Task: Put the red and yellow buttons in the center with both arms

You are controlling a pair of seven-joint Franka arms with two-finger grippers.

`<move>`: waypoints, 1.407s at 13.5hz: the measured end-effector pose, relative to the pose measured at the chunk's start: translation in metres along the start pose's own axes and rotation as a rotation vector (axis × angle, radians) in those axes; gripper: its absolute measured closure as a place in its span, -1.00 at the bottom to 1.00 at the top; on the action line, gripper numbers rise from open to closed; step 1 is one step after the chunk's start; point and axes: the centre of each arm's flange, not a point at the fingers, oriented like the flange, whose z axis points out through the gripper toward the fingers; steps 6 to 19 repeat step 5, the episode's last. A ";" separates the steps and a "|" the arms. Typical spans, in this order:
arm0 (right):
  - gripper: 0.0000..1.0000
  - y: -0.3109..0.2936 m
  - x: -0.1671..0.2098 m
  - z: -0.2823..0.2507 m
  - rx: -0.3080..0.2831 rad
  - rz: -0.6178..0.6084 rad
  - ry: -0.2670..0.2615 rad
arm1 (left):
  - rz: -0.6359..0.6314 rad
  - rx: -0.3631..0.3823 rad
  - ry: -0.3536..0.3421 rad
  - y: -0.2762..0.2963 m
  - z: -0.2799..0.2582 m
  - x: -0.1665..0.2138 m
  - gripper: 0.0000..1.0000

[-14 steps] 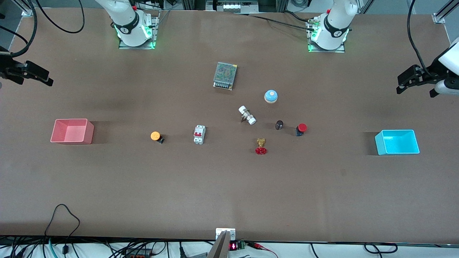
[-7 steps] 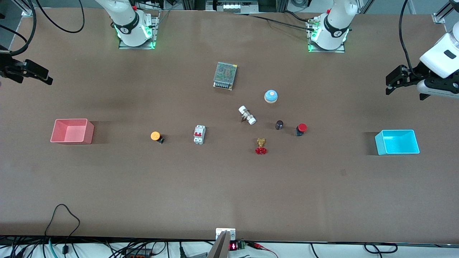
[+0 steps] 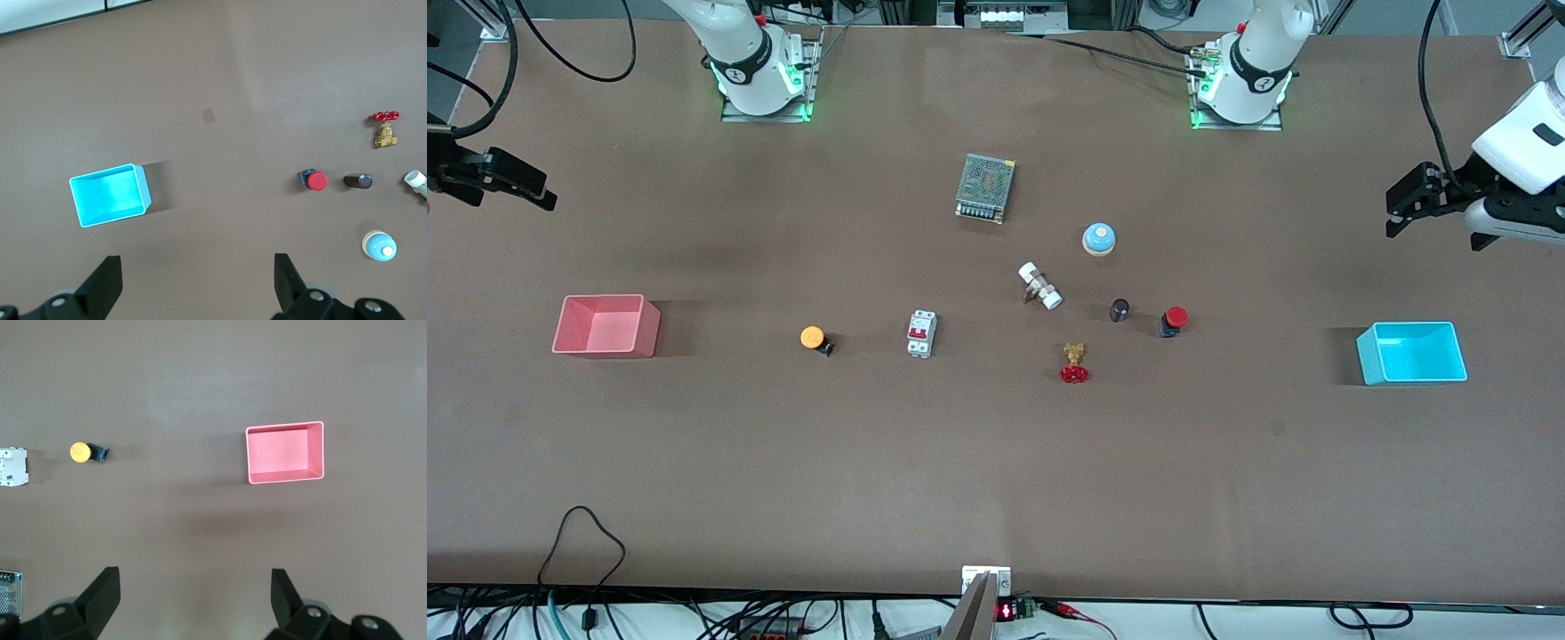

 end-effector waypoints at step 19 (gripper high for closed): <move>-1.00 0.000 0.000 0.000 -0.002 0.000 0.000 | 0.001 0.000 -0.003 0.001 -0.002 0.000 -1.00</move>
